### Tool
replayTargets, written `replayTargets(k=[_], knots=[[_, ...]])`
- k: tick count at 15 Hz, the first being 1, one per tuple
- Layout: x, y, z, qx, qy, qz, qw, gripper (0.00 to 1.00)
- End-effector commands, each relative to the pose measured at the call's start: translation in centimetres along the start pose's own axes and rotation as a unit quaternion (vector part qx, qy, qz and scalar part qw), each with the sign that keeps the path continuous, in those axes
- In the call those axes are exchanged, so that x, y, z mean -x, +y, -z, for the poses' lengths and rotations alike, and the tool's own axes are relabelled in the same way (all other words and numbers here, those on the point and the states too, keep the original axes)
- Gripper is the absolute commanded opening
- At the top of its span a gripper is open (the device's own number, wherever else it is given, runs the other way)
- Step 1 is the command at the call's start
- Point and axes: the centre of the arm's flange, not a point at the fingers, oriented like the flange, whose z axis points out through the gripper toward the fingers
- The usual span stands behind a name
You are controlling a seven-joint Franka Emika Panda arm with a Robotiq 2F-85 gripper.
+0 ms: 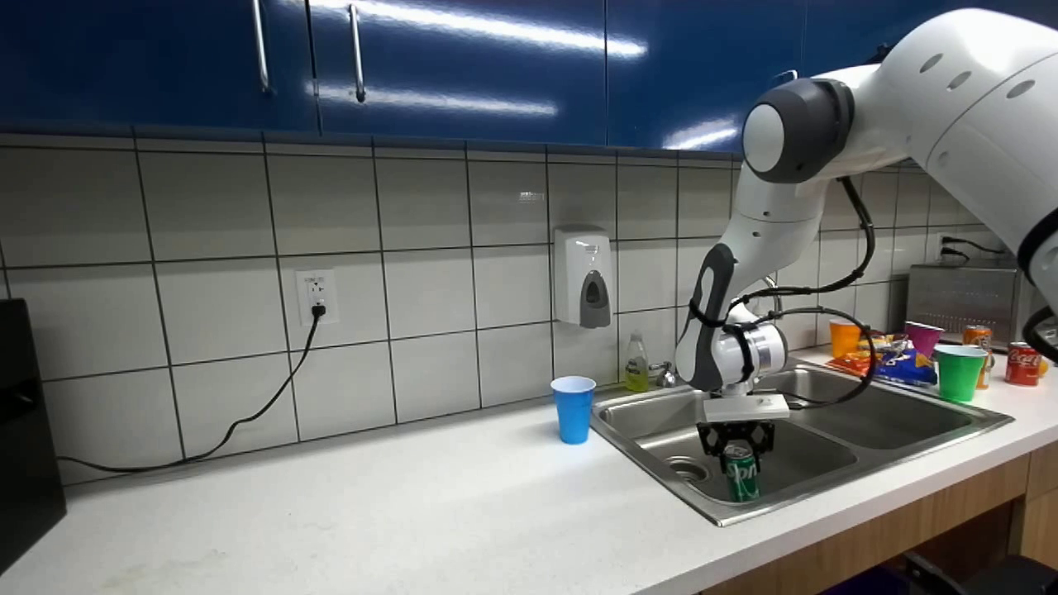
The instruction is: Put the green can in the sink on the left.
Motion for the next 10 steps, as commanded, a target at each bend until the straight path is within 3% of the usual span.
replayTargets(k=[1,10], knots=[[-0.7,-0.1,0.1,0.0,0.01,-0.018,0.9998,0.39],[-0.3,-0.1,-1.2,-0.009,0.008,-0.043,0.999,0.39]])
